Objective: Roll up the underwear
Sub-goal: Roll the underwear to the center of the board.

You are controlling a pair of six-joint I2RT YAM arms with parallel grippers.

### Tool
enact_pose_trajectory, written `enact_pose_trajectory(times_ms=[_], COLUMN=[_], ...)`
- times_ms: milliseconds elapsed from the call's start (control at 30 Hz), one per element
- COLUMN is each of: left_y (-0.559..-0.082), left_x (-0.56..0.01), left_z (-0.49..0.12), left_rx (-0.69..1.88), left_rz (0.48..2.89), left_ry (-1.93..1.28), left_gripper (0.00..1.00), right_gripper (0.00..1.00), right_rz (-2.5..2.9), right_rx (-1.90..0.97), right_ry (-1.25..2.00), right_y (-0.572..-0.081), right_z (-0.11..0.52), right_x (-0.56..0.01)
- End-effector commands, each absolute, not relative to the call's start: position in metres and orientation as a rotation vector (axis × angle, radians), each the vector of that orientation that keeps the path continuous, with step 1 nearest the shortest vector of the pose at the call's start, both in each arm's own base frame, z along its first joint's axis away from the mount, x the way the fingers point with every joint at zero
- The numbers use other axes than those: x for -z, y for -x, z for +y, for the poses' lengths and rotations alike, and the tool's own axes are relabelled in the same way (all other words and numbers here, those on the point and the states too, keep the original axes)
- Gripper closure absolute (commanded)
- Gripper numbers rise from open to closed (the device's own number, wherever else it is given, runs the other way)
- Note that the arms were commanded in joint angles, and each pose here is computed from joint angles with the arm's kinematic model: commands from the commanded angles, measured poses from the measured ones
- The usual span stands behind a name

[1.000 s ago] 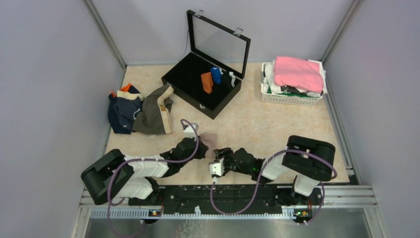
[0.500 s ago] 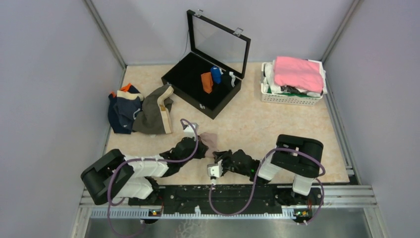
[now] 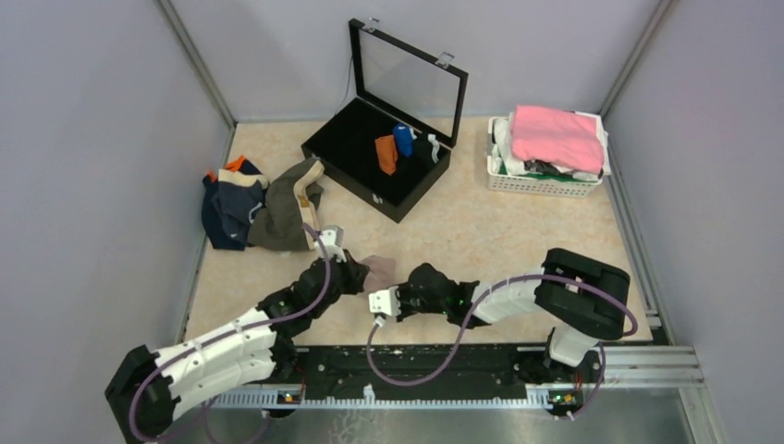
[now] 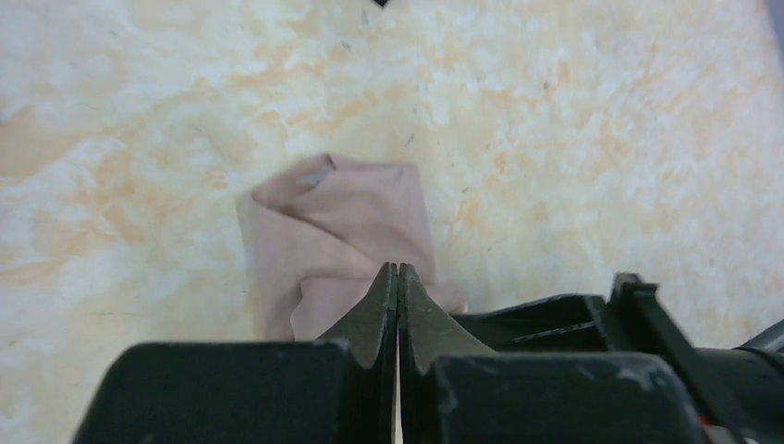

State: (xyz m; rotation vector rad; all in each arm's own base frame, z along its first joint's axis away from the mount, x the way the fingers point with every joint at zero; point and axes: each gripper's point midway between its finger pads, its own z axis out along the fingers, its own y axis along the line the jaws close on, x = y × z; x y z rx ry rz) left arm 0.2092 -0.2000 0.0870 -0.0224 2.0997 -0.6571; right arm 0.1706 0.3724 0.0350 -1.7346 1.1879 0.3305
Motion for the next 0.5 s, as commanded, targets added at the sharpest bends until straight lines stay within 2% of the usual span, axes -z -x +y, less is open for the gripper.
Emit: enact_pose_trajectory(times_ms=[0, 467], left_y=[-0.211, -0.199], left_x=[-0.105, -0.104], left_z=[-0.171, -0.158], left_rx=[0.567, 0.593], left_rz=[2.054, 2.052], left_ry=[0.129, 0.184], left_gripper=[1.00, 1.00], right_gripper=[1.00, 1.00], right_rz=[1.378, 2.010], right_rx=[-0.544, -1.144], right_ry=[1.841, 1.793], right_y=[-0.144, -0.142], right_z=[0.377, 0.394], right_x=[-0.029, -0.016])
